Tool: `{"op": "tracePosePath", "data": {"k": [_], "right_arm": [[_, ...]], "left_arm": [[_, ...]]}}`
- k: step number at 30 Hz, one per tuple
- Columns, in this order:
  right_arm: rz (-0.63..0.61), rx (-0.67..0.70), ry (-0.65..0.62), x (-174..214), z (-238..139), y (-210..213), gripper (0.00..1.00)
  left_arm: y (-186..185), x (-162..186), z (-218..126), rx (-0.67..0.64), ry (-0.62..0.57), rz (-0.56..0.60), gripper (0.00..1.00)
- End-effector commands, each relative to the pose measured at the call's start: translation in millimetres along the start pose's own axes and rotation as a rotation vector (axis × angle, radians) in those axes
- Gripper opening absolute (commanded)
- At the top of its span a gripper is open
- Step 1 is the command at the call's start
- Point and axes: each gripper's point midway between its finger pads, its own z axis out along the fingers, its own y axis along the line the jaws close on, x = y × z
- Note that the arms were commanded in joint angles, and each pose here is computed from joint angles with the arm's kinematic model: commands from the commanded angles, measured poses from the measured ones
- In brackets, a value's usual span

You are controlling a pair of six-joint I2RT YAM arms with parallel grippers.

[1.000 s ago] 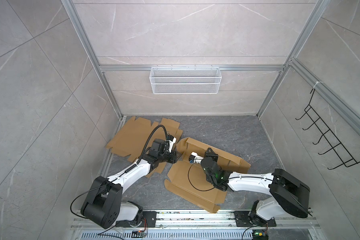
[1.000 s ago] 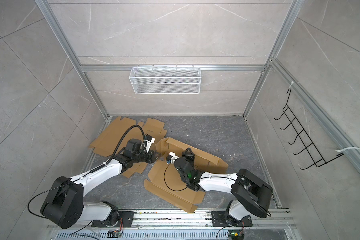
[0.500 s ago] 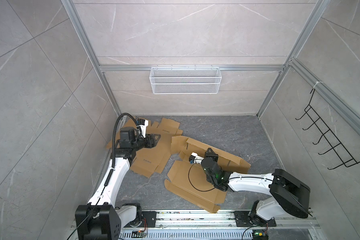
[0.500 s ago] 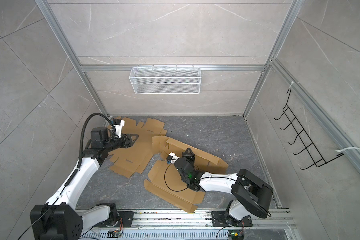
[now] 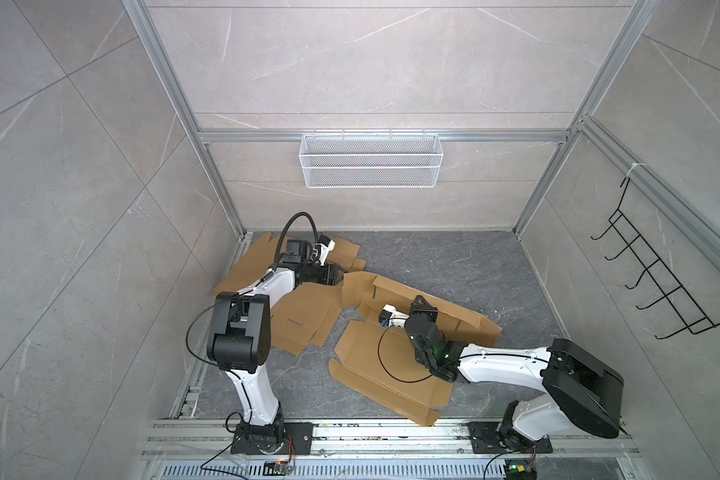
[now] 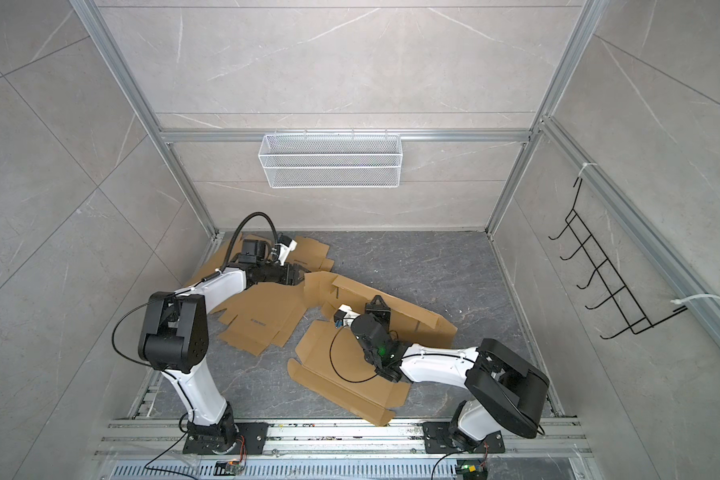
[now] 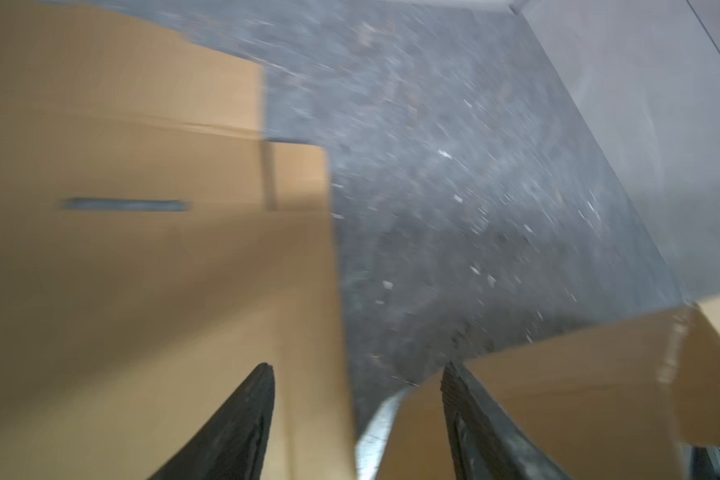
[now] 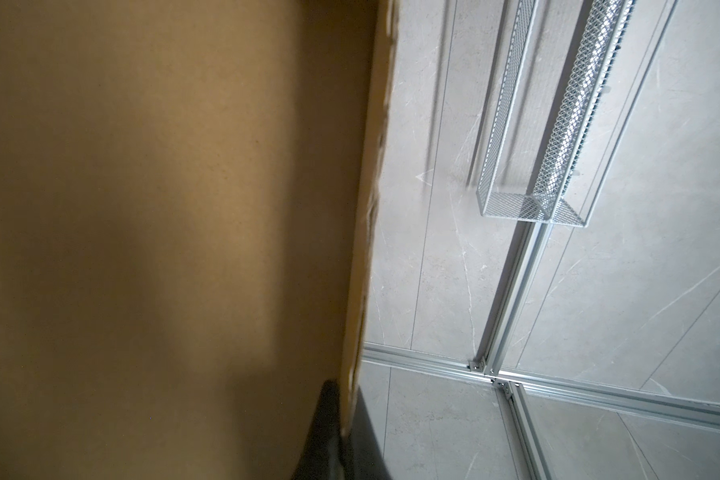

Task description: Fold the paper box

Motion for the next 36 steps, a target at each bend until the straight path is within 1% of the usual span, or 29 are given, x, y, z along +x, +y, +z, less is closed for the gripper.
{"op": "tracePosePath", "data": {"k": [1, 5, 10, 14, 16, 18, 22, 27, 29, 33, 36], "right_arm": [[-0.057, -0.062, -0.037, 0.5, -1.6, 19.2, 0.00], [-0.053, -0.061, -0.038, -1.0, 1.3, 17.4, 0.00], [-0.048, -0.062, -0.048, -5.0, 2.2, 15.0, 0.00], [-0.050, -0.067, -0.053, -7.7, 3.1, 15.5, 0.00], [-0.050, -0.067, -0.053, -7.6, 3.2, 15.6, 0.00], [-0.049, -0.068, -0.052, -7.4, 2.8, 15.3, 0.00], [-0.049, -0.079, -0.051, -5.0, 1.4, 16.6, 0.00], [-0.046, -0.087, -0.053, -6.0, 1.3, 18.3, 0.00], [-0.047, -0.088, -0.053, -6.2, 1.4, 18.8, 0.00], [-0.044, -0.088, -0.052, -5.7, 0.8, 17.0, 0.00], [-0.040, -0.091, -0.052, -5.5, 0.6, 17.6, 0.00]], "left_arm": [[-27.3, 0.7, -5.6, 0.109, 0.032, 0.126, 0.68], [-60.1, 21.5, -17.0, 0.199, 0.101, 0.160, 0.69], [-94.1, 46.1, -21.5, 0.242, 0.171, 0.219, 0.70], [-108.0, 41.2, -18.3, 0.257, 0.152, 0.222, 0.72], [-115.4, 45.1, -11.3, 0.258, 0.160, 0.241, 0.75], [-114.1, 51.2, -5.1, 0.243, 0.157, 0.239, 0.75], [-102.8, 51.7, 5.5, 0.189, 0.099, 0.222, 0.75], [-88.5, 33.6, 19.7, 0.098, -0.060, 0.242, 0.73], [-86.5, 26.3, 22.2, 0.083, -0.116, 0.244, 0.70], [-78.7, 23.1, 26.3, 0.032, -0.162, 0.245, 0.60], [-73.7, 22.0, 28.9, -0.016, -0.189, 0.227, 0.58]]}}
